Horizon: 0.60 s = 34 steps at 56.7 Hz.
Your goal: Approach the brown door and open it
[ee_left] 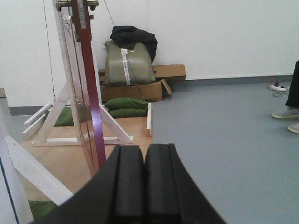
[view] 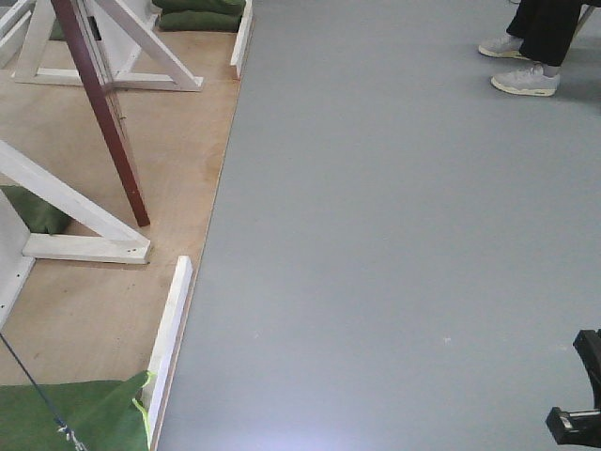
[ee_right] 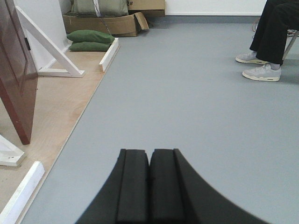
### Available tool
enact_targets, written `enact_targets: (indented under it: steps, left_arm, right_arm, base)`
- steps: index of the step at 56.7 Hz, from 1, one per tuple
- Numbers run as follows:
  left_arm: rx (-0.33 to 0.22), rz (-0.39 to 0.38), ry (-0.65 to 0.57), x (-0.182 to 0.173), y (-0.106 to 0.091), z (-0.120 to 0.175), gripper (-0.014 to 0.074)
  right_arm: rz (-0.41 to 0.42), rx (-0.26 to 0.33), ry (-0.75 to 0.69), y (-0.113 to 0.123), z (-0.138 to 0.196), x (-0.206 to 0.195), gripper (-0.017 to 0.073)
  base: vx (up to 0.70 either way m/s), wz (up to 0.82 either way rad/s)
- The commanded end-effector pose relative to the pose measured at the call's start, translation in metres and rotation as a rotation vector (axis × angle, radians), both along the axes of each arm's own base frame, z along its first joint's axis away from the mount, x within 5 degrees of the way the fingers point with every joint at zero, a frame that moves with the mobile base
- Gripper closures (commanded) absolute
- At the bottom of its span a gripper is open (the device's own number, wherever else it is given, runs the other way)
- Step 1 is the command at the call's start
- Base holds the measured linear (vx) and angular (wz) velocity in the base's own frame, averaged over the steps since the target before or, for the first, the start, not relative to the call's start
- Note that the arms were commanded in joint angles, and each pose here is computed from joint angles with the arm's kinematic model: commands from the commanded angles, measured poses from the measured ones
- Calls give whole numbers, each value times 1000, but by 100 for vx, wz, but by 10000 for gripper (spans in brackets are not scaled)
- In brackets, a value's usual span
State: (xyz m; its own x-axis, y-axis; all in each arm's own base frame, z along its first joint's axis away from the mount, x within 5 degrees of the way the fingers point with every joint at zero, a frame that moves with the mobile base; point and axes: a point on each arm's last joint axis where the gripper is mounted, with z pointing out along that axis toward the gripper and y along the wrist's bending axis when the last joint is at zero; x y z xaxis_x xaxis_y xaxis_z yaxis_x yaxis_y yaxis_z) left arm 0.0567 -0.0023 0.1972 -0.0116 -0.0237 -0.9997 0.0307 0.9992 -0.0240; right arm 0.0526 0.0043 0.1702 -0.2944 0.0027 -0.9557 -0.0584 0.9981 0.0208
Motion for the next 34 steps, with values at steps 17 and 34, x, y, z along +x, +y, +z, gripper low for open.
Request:
enact_targets:
  steps: [17,34]
  left_arm:
    - [-19,10,-108,-2,1,14,562]
    - [-19,10,-108,-2,1,14,562]
  right_arm:
    - [-4,-6,-78,0,6,2,559]
    - [-4,-6,-78,0,6,2,559]
  base:
    - [0,0]
    - [0,0]
